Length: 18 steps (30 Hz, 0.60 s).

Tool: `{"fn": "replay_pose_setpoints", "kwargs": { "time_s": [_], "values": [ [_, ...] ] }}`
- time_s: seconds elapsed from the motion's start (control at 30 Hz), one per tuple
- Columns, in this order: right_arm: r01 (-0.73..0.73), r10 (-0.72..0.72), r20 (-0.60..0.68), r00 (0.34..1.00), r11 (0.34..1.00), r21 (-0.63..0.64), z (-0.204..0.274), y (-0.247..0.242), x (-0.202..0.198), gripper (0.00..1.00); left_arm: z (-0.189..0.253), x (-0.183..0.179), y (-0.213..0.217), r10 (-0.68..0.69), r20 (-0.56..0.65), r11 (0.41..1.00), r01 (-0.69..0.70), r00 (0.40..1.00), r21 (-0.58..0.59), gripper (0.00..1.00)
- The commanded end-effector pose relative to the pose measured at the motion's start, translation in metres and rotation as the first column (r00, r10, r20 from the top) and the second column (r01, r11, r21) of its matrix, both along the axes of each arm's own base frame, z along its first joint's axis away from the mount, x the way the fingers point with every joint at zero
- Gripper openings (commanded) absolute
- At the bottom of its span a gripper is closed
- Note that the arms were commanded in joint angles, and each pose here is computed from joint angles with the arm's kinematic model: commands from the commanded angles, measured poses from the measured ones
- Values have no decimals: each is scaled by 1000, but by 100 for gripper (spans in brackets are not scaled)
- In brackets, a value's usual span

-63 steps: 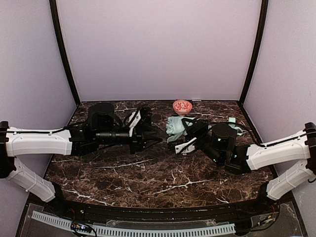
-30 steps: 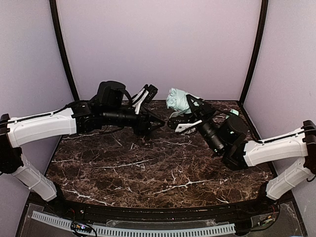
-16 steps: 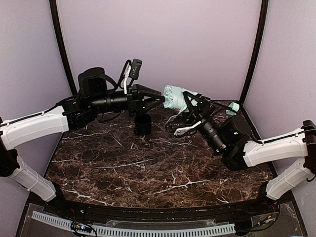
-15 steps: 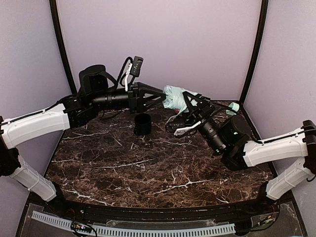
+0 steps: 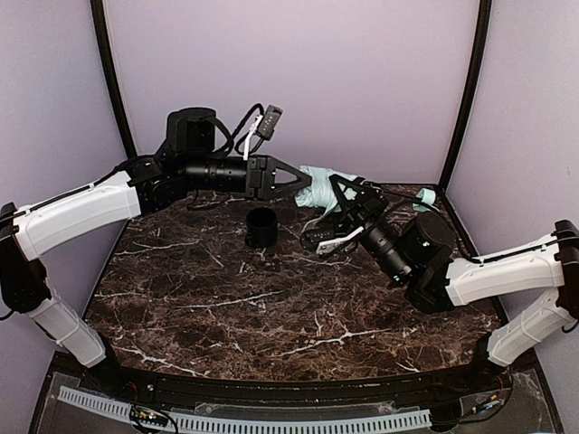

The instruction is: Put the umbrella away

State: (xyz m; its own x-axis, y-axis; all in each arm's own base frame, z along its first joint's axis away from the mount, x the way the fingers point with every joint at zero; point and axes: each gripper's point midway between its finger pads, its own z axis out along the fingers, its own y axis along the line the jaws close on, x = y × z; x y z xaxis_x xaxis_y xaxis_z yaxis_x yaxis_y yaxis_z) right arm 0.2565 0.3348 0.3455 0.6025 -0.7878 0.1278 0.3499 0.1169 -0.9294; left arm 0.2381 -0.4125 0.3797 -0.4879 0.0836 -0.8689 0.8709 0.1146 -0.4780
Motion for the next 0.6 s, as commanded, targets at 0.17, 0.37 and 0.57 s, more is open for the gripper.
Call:
{"fn": "replay_pose_setpoints", "kwargs": {
  "time_s": [0.17, 0.37, 0.57],
  "values": [
    [23, -31, 54, 998, 989, 145, 47, -16, 0, 0, 53, -6, 61, 265, 272, 964, -254, 925, -76, 45],
    [31, -37, 50, 998, 992, 120, 43, -15, 2, 0, 16, -27, 29, 31, 63, 1000, -31, 998, -2, 33],
    [35, -40, 42, 998, 994, 107, 38, -13, 4, 0, 0, -38, 7, -73, 32, 996, 71, 997, 52, 27]
  ]
}}
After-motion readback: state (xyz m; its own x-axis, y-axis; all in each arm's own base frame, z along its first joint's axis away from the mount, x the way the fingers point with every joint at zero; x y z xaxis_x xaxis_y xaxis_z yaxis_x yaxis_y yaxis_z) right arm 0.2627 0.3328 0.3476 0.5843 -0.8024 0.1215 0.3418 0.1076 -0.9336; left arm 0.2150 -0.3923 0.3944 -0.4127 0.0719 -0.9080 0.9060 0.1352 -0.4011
